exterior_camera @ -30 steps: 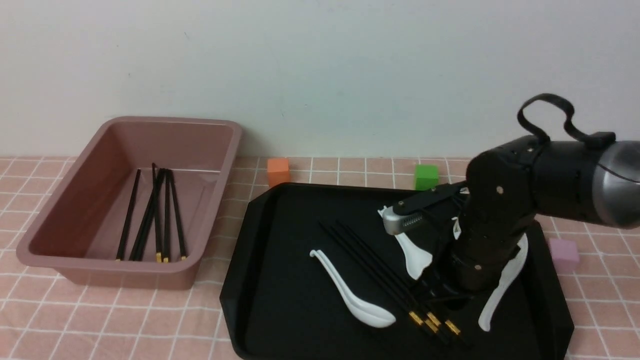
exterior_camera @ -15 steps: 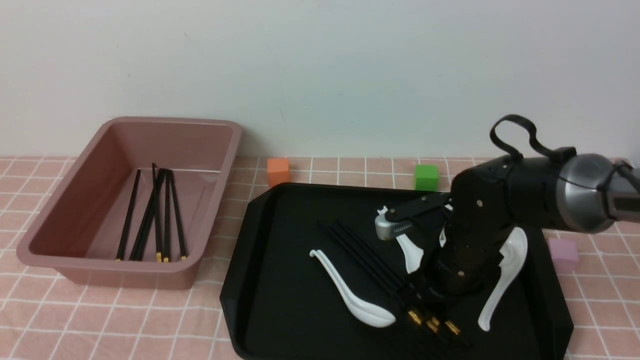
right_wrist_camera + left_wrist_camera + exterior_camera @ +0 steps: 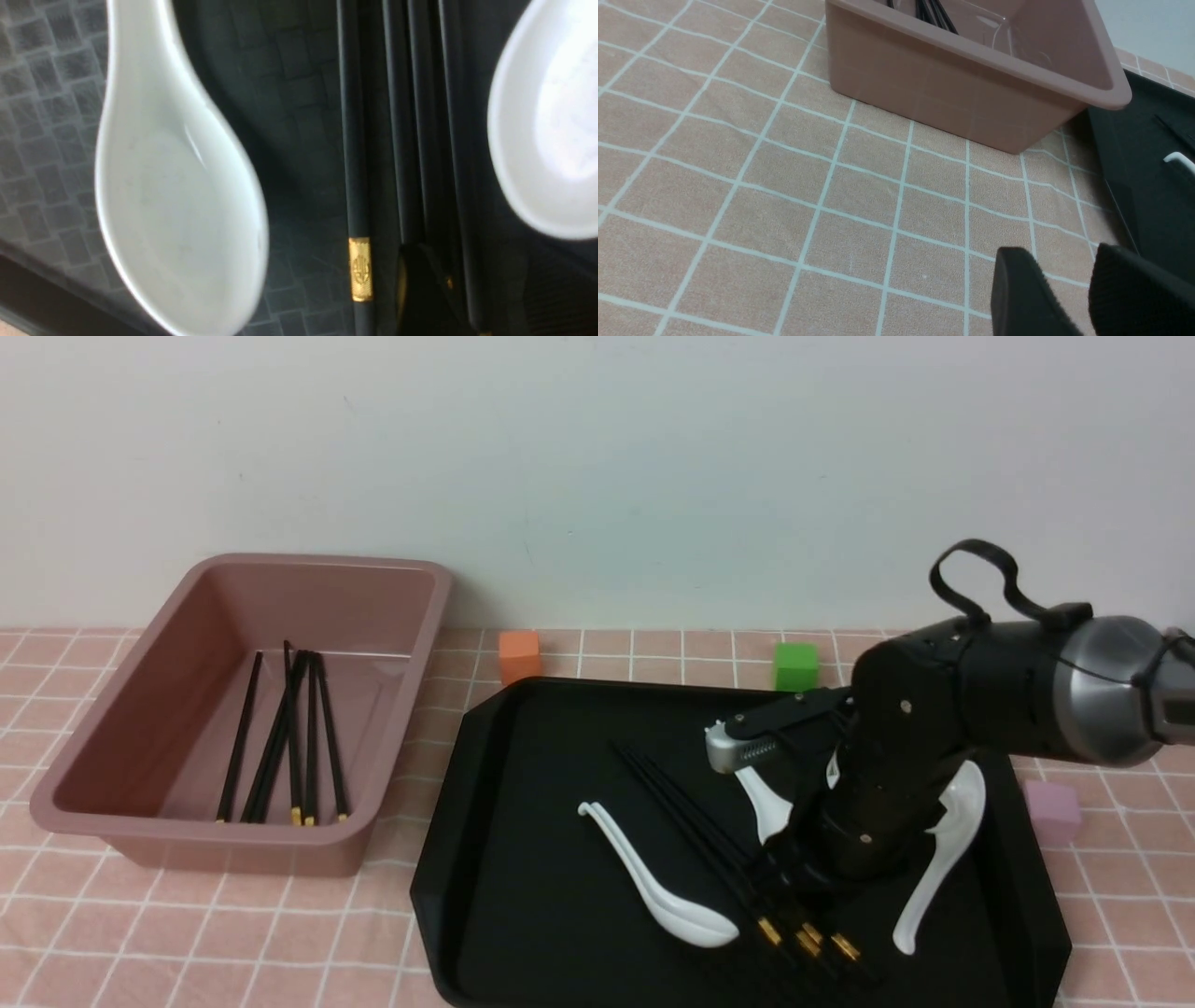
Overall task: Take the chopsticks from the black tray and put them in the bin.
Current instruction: Use the right arm to grab a pair of chopsticks
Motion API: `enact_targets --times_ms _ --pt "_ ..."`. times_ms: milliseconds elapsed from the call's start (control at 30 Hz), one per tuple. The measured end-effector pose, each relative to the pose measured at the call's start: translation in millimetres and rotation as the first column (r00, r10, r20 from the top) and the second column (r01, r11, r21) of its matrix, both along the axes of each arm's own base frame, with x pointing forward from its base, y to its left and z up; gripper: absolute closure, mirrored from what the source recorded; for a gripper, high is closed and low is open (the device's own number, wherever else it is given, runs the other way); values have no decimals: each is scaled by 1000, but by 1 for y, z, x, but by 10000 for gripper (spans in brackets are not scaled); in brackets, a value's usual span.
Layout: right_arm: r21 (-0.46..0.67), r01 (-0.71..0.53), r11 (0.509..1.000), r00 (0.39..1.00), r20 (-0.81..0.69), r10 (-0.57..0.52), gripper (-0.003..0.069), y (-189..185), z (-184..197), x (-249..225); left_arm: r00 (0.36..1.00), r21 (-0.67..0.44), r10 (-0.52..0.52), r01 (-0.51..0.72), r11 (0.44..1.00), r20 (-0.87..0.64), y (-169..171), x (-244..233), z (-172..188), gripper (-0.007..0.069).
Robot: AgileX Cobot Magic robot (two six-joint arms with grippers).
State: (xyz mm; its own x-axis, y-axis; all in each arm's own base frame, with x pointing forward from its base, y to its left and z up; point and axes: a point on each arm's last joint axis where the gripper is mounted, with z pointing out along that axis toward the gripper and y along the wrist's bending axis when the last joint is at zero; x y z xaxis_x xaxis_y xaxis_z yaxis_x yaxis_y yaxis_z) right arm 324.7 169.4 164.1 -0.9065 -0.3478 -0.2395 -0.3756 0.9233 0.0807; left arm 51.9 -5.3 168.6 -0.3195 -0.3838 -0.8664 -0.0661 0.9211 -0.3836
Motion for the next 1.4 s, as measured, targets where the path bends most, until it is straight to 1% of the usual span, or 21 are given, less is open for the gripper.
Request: enact_targets --times_ms 400,833,1167,1300,1400 --pt "-33 -6 999 1000 13 7 341 -1 -7 4 1000 0 0 0 1000 0 0 0 0 386" --pt "-18 8 1000 1000 -19 -9 341 2 -10 3 1000 0 0 0 1000 0 0 0 0 386" --pt "-48 -20 999 999 -30 19 341 3 -14 1 1000 0 0 0 1000 0 0 0 0 386" --pt "-52 -20 998 999 -36 18 341 2 -10 -2 1000 -1 0 0 1000 0 0 0 0 386" --pt "-41 -15 999 1000 -17 15 341 1 2 -4 1000 -1 0 0 1000 0 0 0 0 386"
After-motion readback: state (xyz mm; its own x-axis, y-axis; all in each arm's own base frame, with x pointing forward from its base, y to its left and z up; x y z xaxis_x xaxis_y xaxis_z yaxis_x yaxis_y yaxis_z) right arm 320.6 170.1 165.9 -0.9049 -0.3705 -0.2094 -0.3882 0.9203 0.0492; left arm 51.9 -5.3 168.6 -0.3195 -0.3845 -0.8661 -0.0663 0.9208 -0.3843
